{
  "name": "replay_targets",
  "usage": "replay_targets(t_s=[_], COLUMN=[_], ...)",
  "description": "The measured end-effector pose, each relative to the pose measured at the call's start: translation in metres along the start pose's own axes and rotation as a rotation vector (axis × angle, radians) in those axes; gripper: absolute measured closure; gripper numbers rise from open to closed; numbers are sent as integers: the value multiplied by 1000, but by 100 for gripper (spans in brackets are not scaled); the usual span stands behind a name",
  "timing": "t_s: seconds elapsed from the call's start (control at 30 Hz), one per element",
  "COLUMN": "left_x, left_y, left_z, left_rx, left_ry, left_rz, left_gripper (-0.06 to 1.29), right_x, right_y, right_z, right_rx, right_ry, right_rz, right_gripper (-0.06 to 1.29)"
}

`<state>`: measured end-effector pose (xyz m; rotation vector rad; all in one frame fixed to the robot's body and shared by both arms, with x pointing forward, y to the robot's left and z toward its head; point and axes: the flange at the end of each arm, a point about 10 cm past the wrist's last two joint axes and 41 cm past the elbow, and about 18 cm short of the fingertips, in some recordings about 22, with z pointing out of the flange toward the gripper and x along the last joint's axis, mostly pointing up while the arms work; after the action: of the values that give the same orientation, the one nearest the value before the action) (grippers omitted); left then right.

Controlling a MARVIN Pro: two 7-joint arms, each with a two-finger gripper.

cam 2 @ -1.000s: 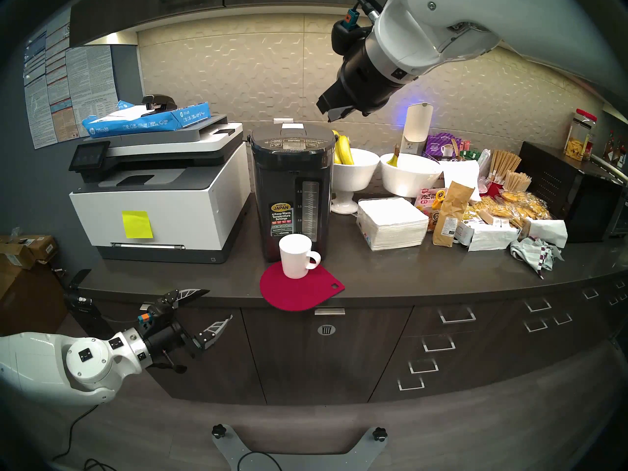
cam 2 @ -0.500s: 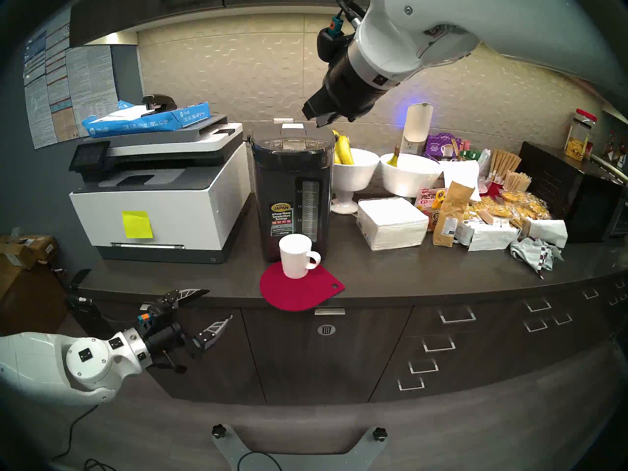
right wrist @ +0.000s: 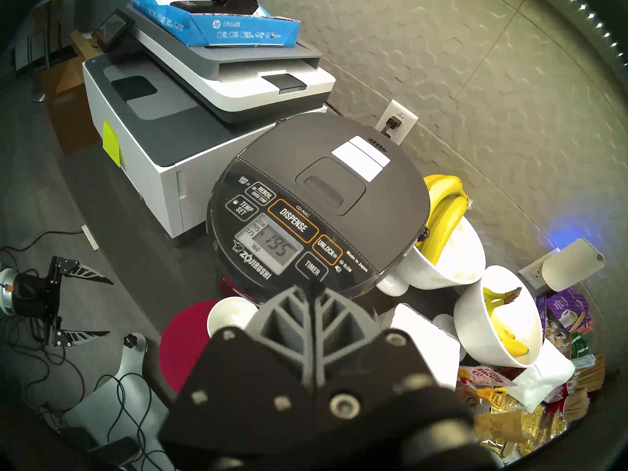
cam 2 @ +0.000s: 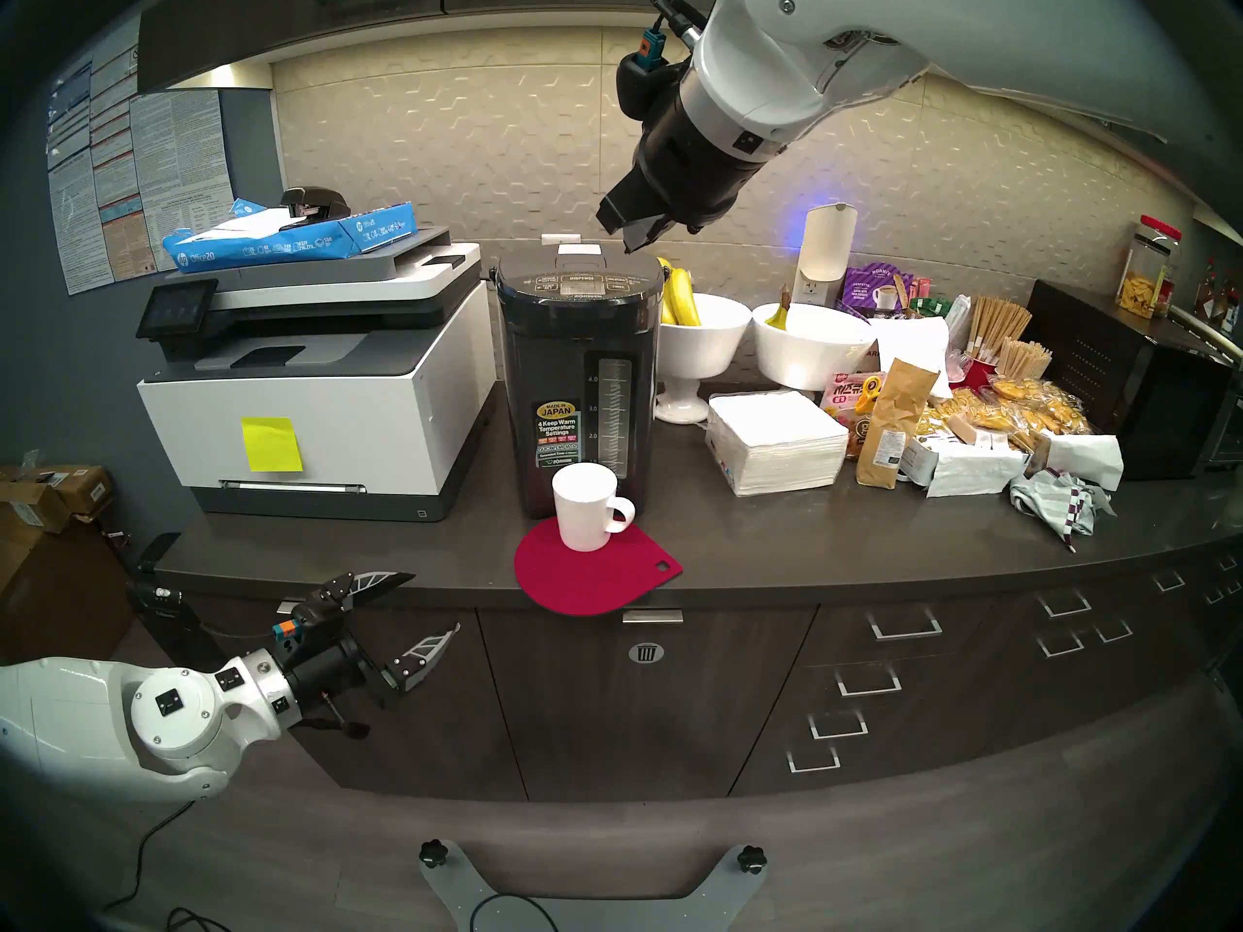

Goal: Press the water dispenser button and fill the cup

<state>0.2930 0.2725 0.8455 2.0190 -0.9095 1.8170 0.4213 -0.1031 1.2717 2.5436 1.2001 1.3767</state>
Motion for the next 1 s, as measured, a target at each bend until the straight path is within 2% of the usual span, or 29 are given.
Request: replay_targets(t_s=[0.43, 1.0], left_x=[0, 0], left_y=[0, 0], left_z=[0, 0], left_rx=[0, 0], left_ry=[0, 0], left_rz=[0, 0], left_gripper=[-3, -3], right_x=[11, 17], right_y=[1, 1], right_z=[6, 36], right_rx=[14, 35], right_ry=[-14, -31], right_rz=[-31, -5], right_gripper=[125, 125])
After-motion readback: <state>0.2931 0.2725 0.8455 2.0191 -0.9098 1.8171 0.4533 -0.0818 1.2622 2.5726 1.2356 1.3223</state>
